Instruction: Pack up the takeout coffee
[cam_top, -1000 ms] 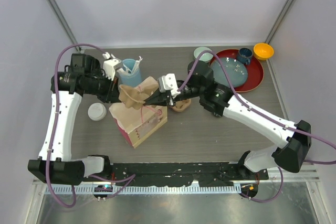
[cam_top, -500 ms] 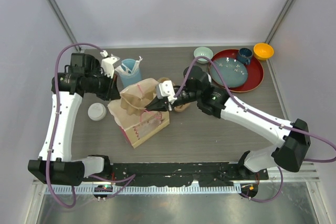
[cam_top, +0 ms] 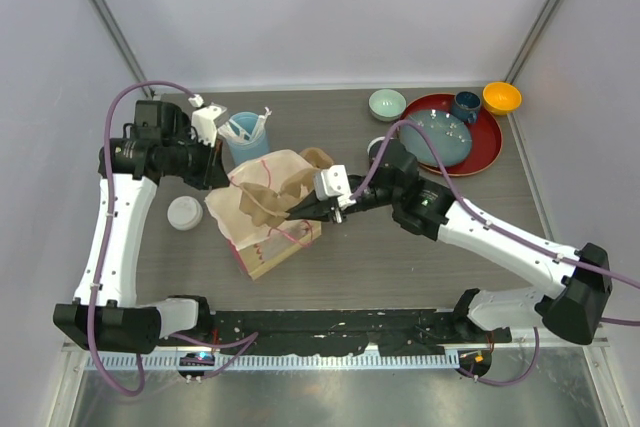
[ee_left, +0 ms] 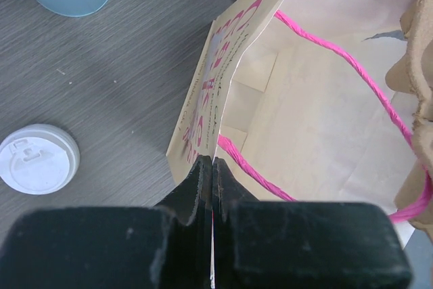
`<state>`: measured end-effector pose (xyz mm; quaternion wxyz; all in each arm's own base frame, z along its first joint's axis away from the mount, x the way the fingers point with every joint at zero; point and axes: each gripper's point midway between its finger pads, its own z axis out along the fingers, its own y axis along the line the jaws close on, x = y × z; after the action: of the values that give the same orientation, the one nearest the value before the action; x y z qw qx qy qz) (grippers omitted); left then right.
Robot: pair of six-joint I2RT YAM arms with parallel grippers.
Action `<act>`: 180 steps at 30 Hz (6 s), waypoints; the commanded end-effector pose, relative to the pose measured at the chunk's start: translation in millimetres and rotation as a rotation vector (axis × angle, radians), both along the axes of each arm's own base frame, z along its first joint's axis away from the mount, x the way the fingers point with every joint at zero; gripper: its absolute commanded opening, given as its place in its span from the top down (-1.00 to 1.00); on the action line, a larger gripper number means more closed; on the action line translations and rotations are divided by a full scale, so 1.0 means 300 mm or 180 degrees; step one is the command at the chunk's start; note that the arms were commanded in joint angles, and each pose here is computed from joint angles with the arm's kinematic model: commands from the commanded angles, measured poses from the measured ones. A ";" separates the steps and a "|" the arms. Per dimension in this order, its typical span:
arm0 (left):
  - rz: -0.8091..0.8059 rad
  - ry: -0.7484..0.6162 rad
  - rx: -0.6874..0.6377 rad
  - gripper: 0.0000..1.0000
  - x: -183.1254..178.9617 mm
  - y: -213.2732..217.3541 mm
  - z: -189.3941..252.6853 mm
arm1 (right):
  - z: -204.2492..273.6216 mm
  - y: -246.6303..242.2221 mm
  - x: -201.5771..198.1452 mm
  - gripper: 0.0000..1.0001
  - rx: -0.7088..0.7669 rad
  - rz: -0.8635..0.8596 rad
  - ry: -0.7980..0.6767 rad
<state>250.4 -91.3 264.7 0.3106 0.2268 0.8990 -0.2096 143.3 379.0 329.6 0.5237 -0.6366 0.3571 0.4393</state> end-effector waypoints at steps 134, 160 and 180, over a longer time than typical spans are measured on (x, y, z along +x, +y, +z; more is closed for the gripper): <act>-0.0634 -0.0322 -0.0198 1.00 -0.061 -0.109 0.074 | 0.201 0.187 0.247 -0.78 0.0294 -0.1477 0.0275; -0.0633 -0.0457 -0.0281 1.00 -0.040 -0.131 0.055 | -0.116 0.146 0.431 -0.79 -0.0447 -0.2339 0.0318; -0.0899 -0.0410 -0.0406 1.00 -0.081 -0.161 0.091 | 0.056 0.000 0.559 -0.78 -0.0111 -0.3175 -0.0531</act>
<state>232.7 -128.5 269.8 0.3342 0.3250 0.8450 -0.2620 295.3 400.5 274.0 0.5879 -0.5097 0.6178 0.1140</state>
